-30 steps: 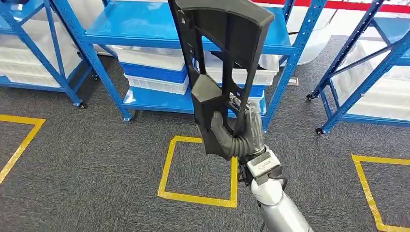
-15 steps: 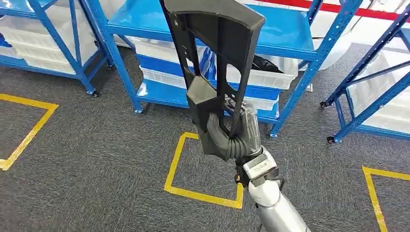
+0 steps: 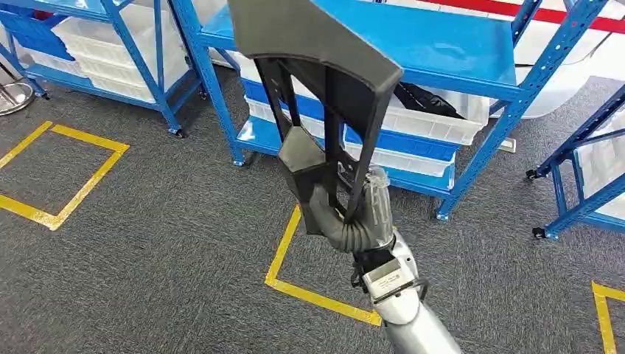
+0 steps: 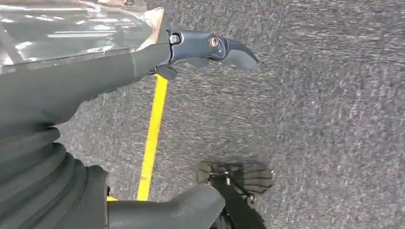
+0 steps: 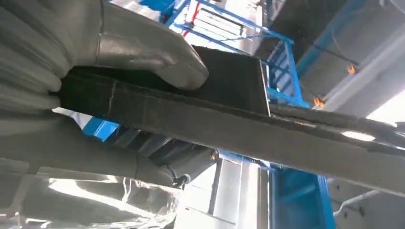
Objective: Take the parts from the cabinet and place them on the table.
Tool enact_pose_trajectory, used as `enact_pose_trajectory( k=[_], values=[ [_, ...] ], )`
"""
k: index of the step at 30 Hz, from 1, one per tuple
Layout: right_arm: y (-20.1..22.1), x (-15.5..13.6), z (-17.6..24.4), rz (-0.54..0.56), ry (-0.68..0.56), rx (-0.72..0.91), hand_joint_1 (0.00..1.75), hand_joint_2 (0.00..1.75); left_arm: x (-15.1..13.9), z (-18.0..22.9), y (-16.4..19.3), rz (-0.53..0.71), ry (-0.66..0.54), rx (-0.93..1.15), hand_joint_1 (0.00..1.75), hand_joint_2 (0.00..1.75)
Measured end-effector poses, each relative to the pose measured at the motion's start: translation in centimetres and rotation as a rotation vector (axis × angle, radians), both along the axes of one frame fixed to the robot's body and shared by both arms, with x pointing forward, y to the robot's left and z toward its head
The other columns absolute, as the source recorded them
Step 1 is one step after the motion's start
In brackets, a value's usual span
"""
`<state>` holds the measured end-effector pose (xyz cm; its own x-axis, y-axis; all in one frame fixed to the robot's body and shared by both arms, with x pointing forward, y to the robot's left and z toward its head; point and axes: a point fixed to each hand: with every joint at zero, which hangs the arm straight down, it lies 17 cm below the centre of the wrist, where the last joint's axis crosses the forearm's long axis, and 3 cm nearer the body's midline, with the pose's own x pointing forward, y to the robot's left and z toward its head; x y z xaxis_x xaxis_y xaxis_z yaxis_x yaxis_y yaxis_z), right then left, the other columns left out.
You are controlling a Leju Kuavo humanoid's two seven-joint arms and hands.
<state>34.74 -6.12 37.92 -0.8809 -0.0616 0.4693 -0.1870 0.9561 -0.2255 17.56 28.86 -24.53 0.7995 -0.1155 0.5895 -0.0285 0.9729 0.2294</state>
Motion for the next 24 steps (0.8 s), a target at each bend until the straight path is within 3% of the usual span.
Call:
enact_pose_trajectory(
  k=[6, 13, 17, 20, 24],
  values=[
    [2.2, -1.5, -2.0, 0.050, 0.003, -0.016, 1.75, 1.75, -0.1, 0.0, 1.0, 0.034, 0.002, 0.014, 0.00, 1.75],
    [3.3, -0.7, -1.8, 0.101, 0.043, 0.068, 1.75, 1.75, 0.7, 0.5, 3.0, 0.117, -0.037, 0.053, 0.00, 1.75],
    [3.2, -1.9, -2.0, 0.163, 0.092, 0.057, 1.75, 1.75, 0.5, 0.6, 1.8, 0.118, -0.036, 0.060, 0.00, 1.75],
    [1.1, -2.6, -2.3, 0.199, 0.115, 0.036, 1.75, 1.75, -0.3, 0.3, -0.6, 0.073, -0.014, 0.066, 0.00, 1.75],
    [-4.7, -1.9, -1.5, 0.076, 0.067, 0.059, 1.75, 1.75, -0.3, 0.5, -4.3, -0.036, -0.020, 0.044, 0.00, 1.75]
  ],
)
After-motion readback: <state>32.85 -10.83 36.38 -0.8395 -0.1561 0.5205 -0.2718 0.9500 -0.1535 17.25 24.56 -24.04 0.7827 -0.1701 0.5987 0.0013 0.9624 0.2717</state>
